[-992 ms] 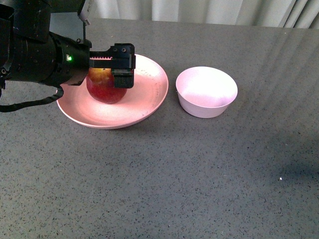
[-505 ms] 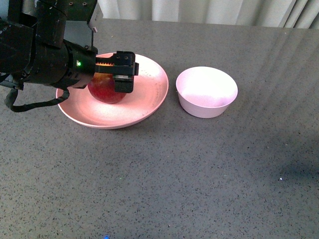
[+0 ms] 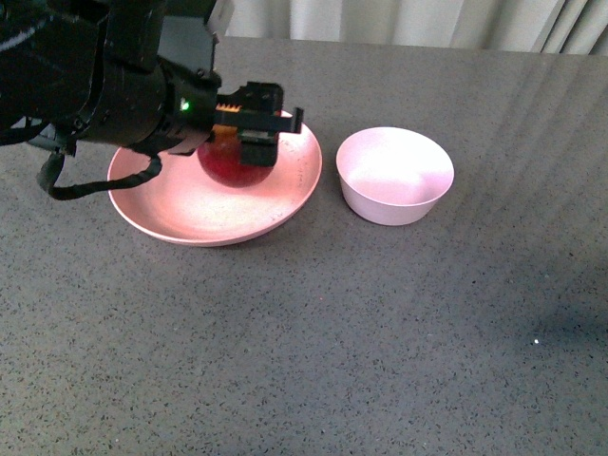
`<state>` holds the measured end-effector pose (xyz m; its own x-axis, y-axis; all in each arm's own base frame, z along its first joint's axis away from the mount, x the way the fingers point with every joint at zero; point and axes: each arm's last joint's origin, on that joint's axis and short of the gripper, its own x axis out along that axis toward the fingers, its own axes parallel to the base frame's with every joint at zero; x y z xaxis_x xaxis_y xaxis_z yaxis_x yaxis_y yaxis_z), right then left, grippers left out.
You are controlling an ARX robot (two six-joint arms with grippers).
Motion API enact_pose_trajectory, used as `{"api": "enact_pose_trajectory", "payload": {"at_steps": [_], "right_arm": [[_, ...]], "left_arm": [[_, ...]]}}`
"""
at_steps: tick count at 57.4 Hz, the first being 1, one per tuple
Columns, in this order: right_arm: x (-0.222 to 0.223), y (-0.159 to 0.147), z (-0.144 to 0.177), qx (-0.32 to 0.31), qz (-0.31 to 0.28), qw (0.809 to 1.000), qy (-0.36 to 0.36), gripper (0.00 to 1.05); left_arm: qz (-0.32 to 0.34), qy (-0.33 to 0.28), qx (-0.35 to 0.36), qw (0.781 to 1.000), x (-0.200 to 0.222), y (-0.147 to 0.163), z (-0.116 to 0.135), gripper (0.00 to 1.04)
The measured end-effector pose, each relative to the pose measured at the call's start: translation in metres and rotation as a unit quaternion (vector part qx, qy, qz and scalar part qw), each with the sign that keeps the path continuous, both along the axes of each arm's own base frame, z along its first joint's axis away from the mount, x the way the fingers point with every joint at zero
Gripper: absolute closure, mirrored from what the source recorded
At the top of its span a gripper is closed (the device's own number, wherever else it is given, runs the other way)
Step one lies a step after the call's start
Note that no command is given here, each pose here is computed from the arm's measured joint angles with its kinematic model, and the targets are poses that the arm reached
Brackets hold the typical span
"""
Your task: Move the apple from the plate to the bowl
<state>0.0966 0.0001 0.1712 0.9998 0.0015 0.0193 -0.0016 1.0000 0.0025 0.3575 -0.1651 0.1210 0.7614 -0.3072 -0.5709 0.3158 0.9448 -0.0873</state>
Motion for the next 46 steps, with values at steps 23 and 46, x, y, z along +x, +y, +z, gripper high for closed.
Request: {"api": "enact_pose_trajectory", "payload": {"at_steps": [23,46], "right_arm": [[0.0,0.0,0.0,0.0,0.0,1.0,0.0,0.09],[0.0,0.0,0.0,0.0,0.0,1.0,0.0,0.09]], "left_arm": [[-0.107,-0.043,-0.046,0.992,-0.02,-0.084,0.053,0.39],[-0.125,0.005,-0.024,0.992,-0.017,-0.12,0.014,0.39]]}}
